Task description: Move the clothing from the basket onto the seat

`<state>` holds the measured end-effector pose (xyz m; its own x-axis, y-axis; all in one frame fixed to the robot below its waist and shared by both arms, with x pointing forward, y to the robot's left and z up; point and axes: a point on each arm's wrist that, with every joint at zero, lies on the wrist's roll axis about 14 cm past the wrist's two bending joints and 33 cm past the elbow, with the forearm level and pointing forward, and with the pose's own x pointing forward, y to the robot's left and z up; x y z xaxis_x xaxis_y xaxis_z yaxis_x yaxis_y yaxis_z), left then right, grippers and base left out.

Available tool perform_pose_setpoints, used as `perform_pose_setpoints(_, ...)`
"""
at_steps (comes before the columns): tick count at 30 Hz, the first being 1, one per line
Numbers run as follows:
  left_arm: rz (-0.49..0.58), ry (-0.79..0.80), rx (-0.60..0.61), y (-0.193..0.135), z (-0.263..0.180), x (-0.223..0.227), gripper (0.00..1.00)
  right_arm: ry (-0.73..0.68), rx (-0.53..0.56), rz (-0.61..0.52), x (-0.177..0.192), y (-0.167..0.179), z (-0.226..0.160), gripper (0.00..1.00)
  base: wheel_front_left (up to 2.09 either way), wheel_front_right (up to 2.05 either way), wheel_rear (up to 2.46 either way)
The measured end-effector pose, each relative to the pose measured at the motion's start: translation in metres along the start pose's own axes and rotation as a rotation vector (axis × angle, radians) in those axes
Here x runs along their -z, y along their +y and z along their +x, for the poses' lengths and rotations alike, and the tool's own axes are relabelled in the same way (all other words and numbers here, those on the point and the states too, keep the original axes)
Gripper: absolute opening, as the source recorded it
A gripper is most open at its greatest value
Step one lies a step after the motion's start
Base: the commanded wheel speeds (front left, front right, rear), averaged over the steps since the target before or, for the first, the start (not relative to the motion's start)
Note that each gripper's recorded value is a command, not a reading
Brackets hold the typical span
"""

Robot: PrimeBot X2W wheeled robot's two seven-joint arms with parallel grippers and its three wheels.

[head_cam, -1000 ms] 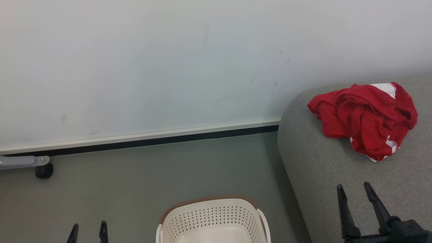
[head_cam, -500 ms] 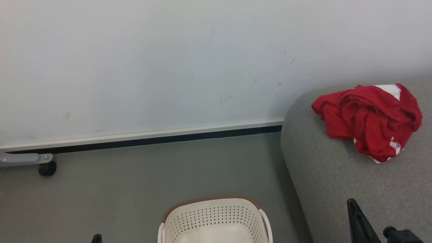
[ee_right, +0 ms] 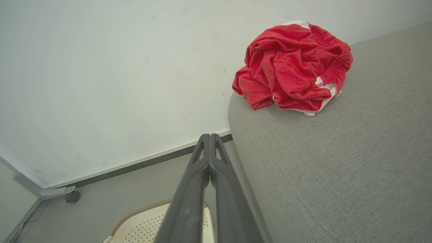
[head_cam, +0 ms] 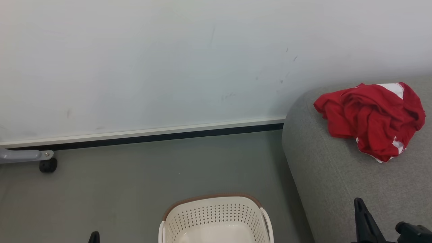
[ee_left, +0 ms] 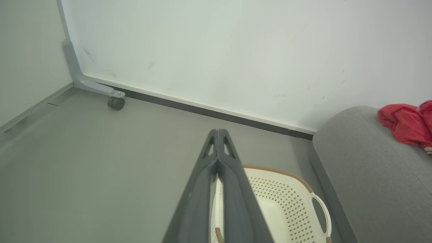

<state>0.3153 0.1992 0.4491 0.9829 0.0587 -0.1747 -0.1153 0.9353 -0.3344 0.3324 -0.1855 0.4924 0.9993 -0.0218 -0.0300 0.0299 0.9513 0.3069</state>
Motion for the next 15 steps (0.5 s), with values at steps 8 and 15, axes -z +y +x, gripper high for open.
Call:
perform_pose_setpoints(8,-0.105,0.025,-0.013,0.0018,0.0046,0.0019,0.0,0.024,0.022,0.103,0.0018,-0.005,0.0056,0.0,0.0,0.0,0.0)
perform_pose_setpoints(15,-0.199,0.034,-0.02,0.0019,0.0092,0.001,0.0,0.047,0.04,0.202,0.0053,-0.0091,0.0086,0.0,0.0,0.0,0.0)
